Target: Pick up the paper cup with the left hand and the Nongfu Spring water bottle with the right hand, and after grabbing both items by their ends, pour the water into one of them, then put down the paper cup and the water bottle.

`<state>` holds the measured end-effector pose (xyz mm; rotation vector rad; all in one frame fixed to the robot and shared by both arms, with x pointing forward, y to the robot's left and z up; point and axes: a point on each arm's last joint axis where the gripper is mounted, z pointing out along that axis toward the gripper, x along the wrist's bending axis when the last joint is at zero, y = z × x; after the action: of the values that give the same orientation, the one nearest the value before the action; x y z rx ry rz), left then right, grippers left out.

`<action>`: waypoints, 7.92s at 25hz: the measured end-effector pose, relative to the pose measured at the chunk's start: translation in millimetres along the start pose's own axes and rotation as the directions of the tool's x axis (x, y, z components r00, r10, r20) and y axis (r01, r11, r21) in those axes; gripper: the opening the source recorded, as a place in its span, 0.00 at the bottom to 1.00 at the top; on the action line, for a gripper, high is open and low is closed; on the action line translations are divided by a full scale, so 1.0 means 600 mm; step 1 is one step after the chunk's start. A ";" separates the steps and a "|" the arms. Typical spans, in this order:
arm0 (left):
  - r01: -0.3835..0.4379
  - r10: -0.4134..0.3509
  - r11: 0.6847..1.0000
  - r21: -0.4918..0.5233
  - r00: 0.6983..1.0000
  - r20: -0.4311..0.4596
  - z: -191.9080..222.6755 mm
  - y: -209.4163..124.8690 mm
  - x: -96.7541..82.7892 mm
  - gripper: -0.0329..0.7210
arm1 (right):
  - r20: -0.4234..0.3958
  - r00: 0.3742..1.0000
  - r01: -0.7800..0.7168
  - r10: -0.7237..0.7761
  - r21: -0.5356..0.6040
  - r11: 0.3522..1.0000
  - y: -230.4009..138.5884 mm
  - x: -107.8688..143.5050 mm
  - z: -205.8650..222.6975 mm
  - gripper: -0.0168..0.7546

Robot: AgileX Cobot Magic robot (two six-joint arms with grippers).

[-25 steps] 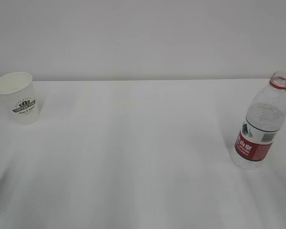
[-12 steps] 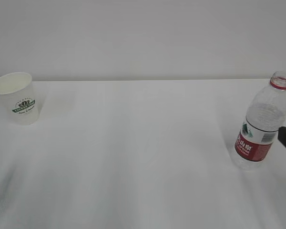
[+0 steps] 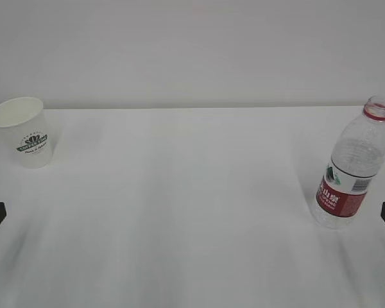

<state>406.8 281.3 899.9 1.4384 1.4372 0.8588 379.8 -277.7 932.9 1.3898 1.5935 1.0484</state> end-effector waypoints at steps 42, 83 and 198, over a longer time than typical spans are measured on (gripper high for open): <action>-0.034 0.034 0.999 -0.006 0.996 0.077 0.000 0.001 -0.012 0.84 | -0.149 0.989 -0.005 -0.013 -0.119 0.993 -0.013 0.027 0.043 0.74; -0.055 0.052 0.998 0.014 0.983 0.175 0.000 -0.005 -0.026 0.88 | -0.101 0.992 0.071 -0.071 -0.006 0.997 -0.041 0.022 0.073 0.81; -0.083 0.085 0.996 -0.029 0.994 0.065 0.057 0.015 -0.011 0.93 | -0.126 0.983 0.105 -0.132 -0.204 0.973 0.063 0.033 0.101 0.67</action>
<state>441.3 271.6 896.6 1.5026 1.3190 0.8714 447.3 -249.6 945.1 1.0964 1.6023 1.2167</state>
